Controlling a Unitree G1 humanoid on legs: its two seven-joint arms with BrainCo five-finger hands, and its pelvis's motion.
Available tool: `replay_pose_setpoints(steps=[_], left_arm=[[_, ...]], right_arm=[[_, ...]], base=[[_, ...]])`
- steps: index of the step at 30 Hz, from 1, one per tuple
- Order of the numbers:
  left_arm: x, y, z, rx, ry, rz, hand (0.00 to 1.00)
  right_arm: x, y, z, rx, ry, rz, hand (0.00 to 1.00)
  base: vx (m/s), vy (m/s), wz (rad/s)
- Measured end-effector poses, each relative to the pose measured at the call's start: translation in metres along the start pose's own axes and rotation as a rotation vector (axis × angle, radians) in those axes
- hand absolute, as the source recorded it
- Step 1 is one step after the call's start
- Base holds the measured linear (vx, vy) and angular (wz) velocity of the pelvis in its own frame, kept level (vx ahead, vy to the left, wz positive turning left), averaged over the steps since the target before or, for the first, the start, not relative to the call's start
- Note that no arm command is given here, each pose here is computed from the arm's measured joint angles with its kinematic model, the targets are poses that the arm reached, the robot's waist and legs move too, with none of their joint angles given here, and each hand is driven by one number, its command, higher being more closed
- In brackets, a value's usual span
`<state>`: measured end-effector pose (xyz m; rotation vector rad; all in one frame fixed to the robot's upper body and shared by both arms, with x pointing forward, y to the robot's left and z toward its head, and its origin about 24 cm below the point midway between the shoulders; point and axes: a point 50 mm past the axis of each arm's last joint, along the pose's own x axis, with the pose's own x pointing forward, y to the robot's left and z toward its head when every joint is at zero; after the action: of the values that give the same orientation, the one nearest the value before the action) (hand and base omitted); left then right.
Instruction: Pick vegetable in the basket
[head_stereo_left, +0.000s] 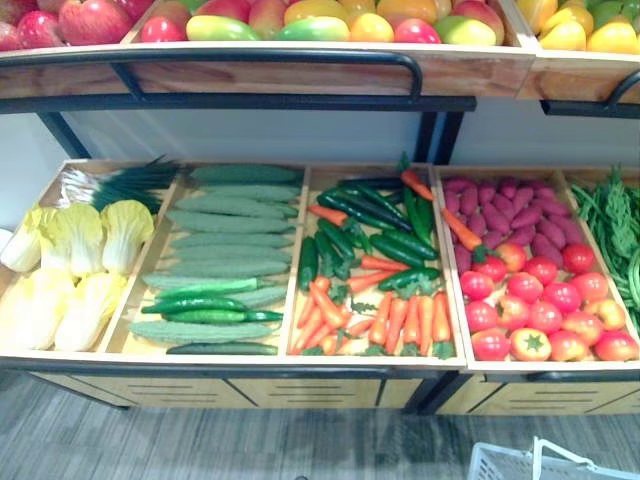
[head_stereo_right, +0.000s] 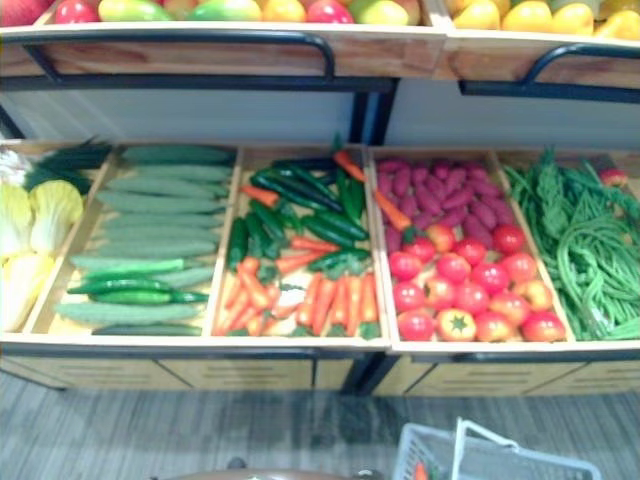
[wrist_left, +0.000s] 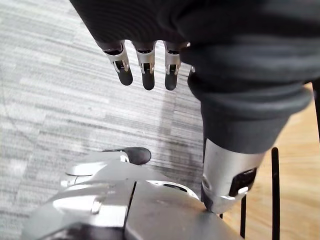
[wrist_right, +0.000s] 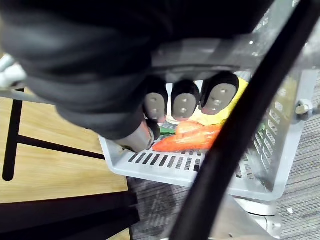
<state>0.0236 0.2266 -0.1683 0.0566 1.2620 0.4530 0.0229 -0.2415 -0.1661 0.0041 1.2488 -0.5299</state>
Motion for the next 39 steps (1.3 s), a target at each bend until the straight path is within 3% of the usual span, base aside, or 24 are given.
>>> replay_pose_setpoints(steps=[4, 12, 21, 29, 34, 39], left_arm=[[0.001, -0.002, 0.003, -0.018, -0.006, -0.004, 0.0], [0.005, -0.005, 0.025, -0.008, -0.05, -0.005, 0.0], [0.008, -0.003, 0.051, -0.076, -0.106, 0.013, 0.0], [0.007, -0.016, 0.06, -0.124, -0.129, -0.013, 0.0], [0.005, -0.015, 0.047, -0.15, -0.11, 0.0, 0.0], [0.002, -0.017, 0.035, -0.139, -0.089, 0.0, 0.0]], right_arm=[[0.0, 0.0, 0.0, 0.023, -0.003, -0.001, 1.0], [0.002, 0.017, 0.05, 0.004, -0.194, 0.066, 1.0], [0.002, 0.022, 0.026, -0.003, -0.063, 0.077, 1.0], [-0.001, 0.02, 0.007, -0.043, -0.015, 0.076, 1.0], [0.003, 0.024, 0.042, -0.152, -0.14, 0.097, 1.0], [0.004, 0.019, 0.062, -0.159, -0.218, 0.084, 1.0]], base=[[-0.01, 0.021, -0.15], [-0.08, 0.08, -1.64], [-0.08, -0.072, -1.42], [-0.11, -0.217, -0.35], [-0.1, -0.032, -0.97], [-0.07, 0.138, -1.44]])
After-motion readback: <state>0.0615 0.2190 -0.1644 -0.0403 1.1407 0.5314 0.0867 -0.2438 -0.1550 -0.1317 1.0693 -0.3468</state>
